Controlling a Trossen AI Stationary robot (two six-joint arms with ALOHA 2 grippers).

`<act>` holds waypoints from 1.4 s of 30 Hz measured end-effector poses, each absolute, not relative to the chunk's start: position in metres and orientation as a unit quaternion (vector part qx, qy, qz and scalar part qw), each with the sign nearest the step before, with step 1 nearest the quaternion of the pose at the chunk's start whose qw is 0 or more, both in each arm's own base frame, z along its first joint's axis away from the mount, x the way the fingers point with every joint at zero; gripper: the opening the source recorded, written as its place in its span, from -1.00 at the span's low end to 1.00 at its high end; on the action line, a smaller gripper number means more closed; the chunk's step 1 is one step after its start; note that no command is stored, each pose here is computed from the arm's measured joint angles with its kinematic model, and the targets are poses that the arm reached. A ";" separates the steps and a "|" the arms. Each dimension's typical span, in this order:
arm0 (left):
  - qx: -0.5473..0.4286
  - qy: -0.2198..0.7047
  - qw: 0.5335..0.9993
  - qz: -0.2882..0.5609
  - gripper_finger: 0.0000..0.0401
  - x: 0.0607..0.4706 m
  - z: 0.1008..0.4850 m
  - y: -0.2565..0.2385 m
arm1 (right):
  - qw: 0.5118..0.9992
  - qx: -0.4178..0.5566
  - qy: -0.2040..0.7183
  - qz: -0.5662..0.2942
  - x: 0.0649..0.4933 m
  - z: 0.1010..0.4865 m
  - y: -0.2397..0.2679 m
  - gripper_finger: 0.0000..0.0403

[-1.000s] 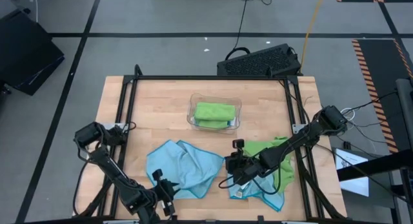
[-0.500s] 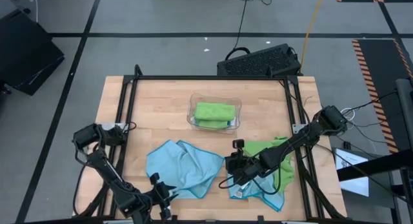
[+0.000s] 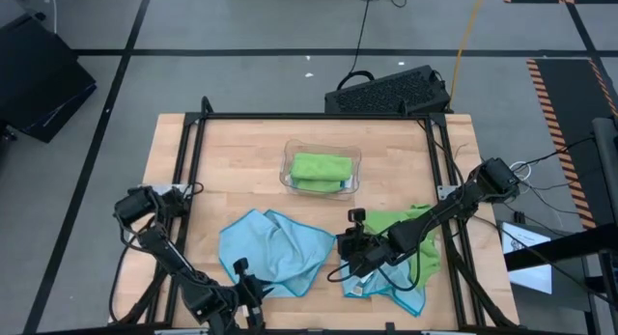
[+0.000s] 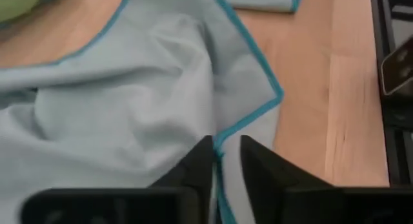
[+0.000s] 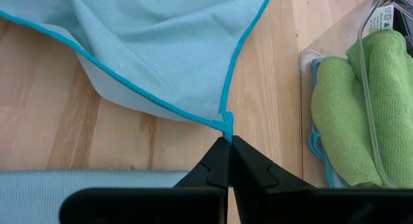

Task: Fold microfiber towels
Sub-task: Fold the blue left microfiber cloth

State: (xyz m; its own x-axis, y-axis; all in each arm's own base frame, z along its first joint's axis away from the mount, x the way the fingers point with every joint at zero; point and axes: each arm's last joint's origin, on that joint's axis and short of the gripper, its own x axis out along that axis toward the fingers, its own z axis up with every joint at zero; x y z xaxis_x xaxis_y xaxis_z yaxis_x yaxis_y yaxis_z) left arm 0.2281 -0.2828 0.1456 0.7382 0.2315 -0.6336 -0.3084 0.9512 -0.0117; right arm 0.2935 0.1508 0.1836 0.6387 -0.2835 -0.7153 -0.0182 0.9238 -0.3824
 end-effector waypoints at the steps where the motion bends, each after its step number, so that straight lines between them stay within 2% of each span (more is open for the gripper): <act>1: -0.058 0.338 0.929 0.142 -0.73 0.228 0.145 -0.283 | 0.887 -0.180 0.418 -0.075 0.293 0.184 0.151 -0.99; 4: -0.065 0.353 0.923 0.140 -0.95 0.226 0.144 -0.282 | 0.887 -0.180 0.418 -0.075 0.293 0.184 0.151 -0.99; 13: -0.064 0.354 0.922 0.140 -0.98 0.226 0.144 -0.282 | 0.886 -0.185 0.419 -0.072 0.293 0.184 0.151 -0.95; 23: -0.064 0.354 0.922 0.140 -0.98 0.226 0.144 -0.282 | 0.872 -0.261 0.411 -0.051 0.288 0.184 0.161 -0.45; 26: -0.065 0.354 0.923 0.140 -0.95 0.226 0.144 -0.282 | 0.865 -0.280 0.414 -0.039 0.285 0.184 0.163 -0.36; 35: -0.065 0.354 0.922 0.139 -0.96 0.226 0.144 -0.282 | 0.848 -0.306 0.429 0.057 0.269 0.164 0.173 -0.41; 42: -0.065 0.354 0.923 0.139 -0.92 0.226 0.144 -0.283 | 0.835 -0.321 0.442 0.068 0.257 0.152 0.175 -0.43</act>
State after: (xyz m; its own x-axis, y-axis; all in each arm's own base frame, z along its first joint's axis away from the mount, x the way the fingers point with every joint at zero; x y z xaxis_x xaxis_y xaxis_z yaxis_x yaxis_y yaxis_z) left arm 0.2264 -0.2825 0.1443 0.7109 0.2106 -0.6710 -0.3031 0.9527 -0.0221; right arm 0.2565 0.1747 0.1518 0.6002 -0.1700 -0.7816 -0.3973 0.7847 -0.4758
